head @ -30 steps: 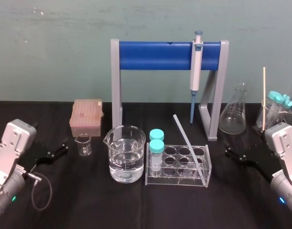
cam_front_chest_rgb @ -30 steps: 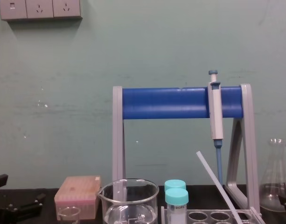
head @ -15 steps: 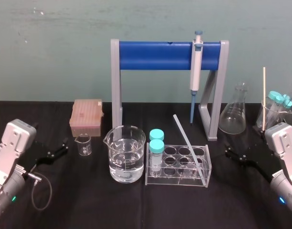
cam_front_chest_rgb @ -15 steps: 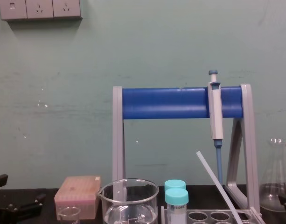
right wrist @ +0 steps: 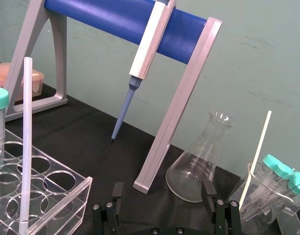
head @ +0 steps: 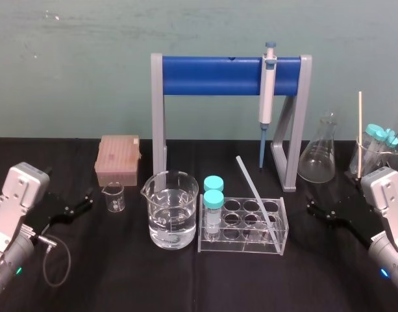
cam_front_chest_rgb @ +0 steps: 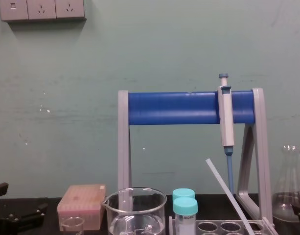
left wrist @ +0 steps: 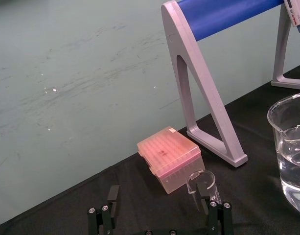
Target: Pick up the stirring rod with one hand, then place it down.
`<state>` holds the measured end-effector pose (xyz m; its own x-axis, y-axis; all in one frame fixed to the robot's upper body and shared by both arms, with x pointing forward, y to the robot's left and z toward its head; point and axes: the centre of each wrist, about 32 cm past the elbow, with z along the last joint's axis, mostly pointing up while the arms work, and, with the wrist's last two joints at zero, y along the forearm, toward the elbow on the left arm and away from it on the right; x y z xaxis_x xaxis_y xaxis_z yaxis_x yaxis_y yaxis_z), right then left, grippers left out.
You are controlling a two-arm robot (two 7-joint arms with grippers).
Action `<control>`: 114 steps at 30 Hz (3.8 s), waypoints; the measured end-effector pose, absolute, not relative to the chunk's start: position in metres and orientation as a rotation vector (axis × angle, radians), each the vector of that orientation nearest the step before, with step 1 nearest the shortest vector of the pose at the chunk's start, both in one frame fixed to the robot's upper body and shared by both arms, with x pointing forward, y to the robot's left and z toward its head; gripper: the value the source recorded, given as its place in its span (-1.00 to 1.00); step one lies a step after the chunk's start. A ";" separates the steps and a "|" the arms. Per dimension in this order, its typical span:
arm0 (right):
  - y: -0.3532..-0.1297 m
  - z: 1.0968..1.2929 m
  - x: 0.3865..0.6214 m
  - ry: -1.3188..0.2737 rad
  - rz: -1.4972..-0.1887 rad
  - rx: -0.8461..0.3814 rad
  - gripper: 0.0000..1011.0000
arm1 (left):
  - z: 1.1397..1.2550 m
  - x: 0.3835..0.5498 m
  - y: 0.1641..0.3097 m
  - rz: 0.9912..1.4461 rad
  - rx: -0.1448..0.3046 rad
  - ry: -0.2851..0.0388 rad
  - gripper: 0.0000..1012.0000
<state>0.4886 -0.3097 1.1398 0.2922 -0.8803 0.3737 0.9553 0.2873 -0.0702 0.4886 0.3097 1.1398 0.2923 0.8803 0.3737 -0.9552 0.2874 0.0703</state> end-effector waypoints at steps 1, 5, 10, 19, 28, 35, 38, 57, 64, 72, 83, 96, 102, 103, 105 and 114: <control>-0.310 1.140 0.489 -0.285 -1.248 -0.304 0.98 | 1.140 0.489 0.310 1.248 0.304 -0.285 0.98; -0.310 1.140 0.489 -0.285 -1.248 -0.304 0.98 | 1.140 0.489 0.310 1.248 0.304 -0.285 0.98; -0.310 1.140 0.489 -0.285 -1.248 -0.304 0.98 | 1.140 0.489 0.310 1.248 0.304 -0.285 0.98; -0.310 1.140 0.489 -0.285 -1.248 -0.304 0.98 | 1.140 0.489 0.310 1.248 0.304 -0.285 0.98; -0.310 1.140 0.489 -0.285 -1.248 -0.304 0.98 | 1.140 0.489 0.310 1.248 0.304 -0.285 0.98; -0.322 1.146 0.488 -0.294 -1.331 -0.230 0.98 | 1.140 0.489 0.310 1.248 0.304 -0.285 0.98; -0.329 1.152 0.490 -0.316 -1.363 -0.185 0.98 | 1.140 0.489 0.310 1.248 0.304 -0.285 0.98; -0.302 1.184 0.528 -0.392 -0.989 -0.055 0.98 | 1.140 0.489 0.310 1.248 0.304 -0.285 0.98; -0.282 1.177 0.536 -0.354 -0.844 -0.056 0.98 | 1.140 0.489 0.310 1.248 0.304 -0.285 0.98; -0.271 1.166 0.541 -0.289 -0.791 -0.074 0.98 | 1.140 0.489 0.310 1.248 0.304 -0.285 0.98; -0.269 1.152 0.550 -0.206 -0.774 -0.091 0.98 | 1.140 0.489 0.310 1.248 0.304 -0.285 0.98; -0.269 1.149 0.552 -0.183 -0.790 -0.099 0.98 | 1.140 0.489 0.310 1.248 0.304 -0.285 0.98; -0.269 1.150 0.552 -0.186 -0.789 -0.098 0.98 | 1.140 0.489 0.310 1.248 0.304 -0.285 0.98; -0.269 1.150 0.552 -0.186 -0.789 -0.098 0.97 | 1.140 0.489 0.310 1.248 0.304 -0.285 0.98; -0.269 1.150 0.552 -0.187 -0.789 -0.098 0.94 | 1.140 0.489 0.310 1.248 0.304 -0.285 0.98; -0.269 1.150 0.552 -0.189 -0.788 -0.097 0.46 | 1.140 0.489 0.310 1.248 0.304 -0.285 0.98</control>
<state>0.5516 -0.2688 1.1499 0.6896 -0.6945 0.2052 0.7119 0.7021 -0.0158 0.4886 0.3097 1.1398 0.2922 0.8803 0.3737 -0.9553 0.2873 0.0702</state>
